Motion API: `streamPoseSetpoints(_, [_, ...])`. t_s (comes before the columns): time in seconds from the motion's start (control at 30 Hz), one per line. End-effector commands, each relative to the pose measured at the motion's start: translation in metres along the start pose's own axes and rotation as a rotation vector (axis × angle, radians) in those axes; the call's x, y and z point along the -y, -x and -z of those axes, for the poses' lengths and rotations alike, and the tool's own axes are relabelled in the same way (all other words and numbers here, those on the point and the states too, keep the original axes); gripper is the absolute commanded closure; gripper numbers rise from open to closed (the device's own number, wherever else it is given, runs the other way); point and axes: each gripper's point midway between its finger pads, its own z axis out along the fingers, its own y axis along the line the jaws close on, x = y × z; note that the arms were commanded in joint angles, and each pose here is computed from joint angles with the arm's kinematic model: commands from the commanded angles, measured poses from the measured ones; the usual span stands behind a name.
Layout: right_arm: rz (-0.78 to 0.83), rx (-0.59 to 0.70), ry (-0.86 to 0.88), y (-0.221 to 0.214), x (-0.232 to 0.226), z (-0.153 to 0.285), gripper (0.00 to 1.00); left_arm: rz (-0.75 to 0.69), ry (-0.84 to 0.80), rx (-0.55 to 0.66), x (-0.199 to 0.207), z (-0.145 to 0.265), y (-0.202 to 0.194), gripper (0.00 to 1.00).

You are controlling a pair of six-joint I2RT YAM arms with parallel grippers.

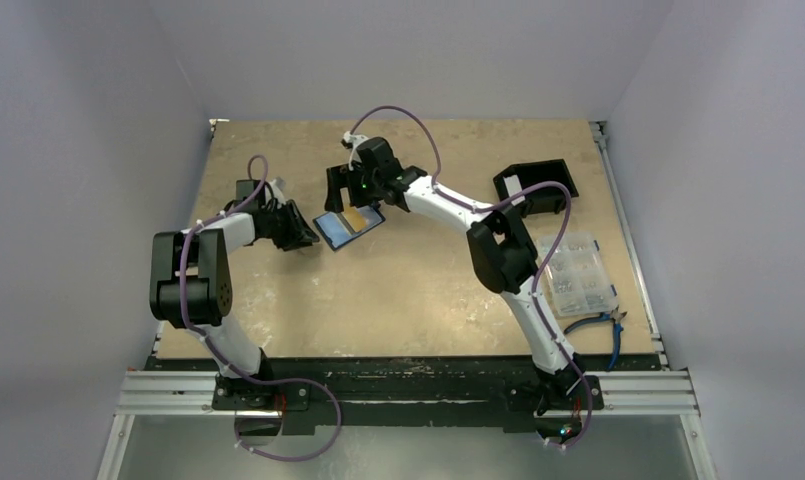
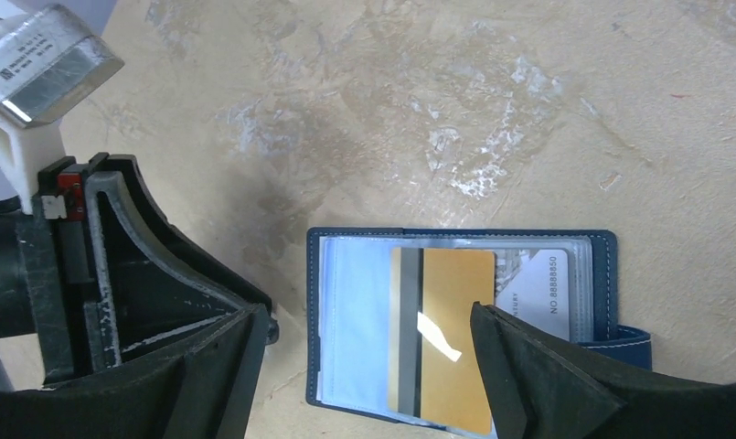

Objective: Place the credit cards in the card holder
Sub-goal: Insert the credit card into the card holder.

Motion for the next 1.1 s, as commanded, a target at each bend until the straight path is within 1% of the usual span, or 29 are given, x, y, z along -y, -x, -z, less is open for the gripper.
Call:
streamPoseSetpoints(0.0, [0.009, 0.048, 0.057, 0.02, -0.016, 0.016, 0.1, -0.037, -0.112, 0.039, 0.029, 0.011, 0.011, 0.68])
streamPoseSetpoints(0.13, [0.01, 0.04, 0.04, 0.014, -0.009, 0.015, 0.1, -0.01, -0.155, 0.067, 0.044, 0.02, 0.019, 0.68])
streamPoseSetpoints(0.23, [0.003, 0.027, 0.023, 0.008, 0.001, 0.013, 0.1, 0.007, -0.156, 0.079, 0.048, 0.023, 0.022, 0.66])
streamPoseSetpoints(0.4, [0.002, 0.007, 0.011, -0.001, 0.011, 0.007, 0.1, 0.011, -0.179, 0.025, 0.055, 0.005, 0.013, 0.66])
streamPoseSetpoints(0.53, [-0.006, -0.017, 0.011, -0.011, 0.014, 0.002, 0.12, 0.04, -0.125, 0.0, 0.043, -0.012, 0.006, 0.69])
streamPoseSetpoints(0.67, [-0.017, -0.032, 0.022, -0.021, 0.014, -0.002, 0.13, 0.047, -0.065, -0.009, 0.029, -0.019, 0.003, 0.73])
streamPoseSetpoints(0.87, [-0.015, -0.067, 0.056, -0.035, 0.002, -0.01, 0.14, 0.064, -0.051, -0.022, 0.023, -0.025, -0.001, 0.78])
streamPoseSetpoints(1.07, [-0.029, -0.082, 0.16, -0.044, -0.03, -0.008, 0.14, 0.071, -0.045, -0.034, 0.019, -0.029, -0.005, 0.82])
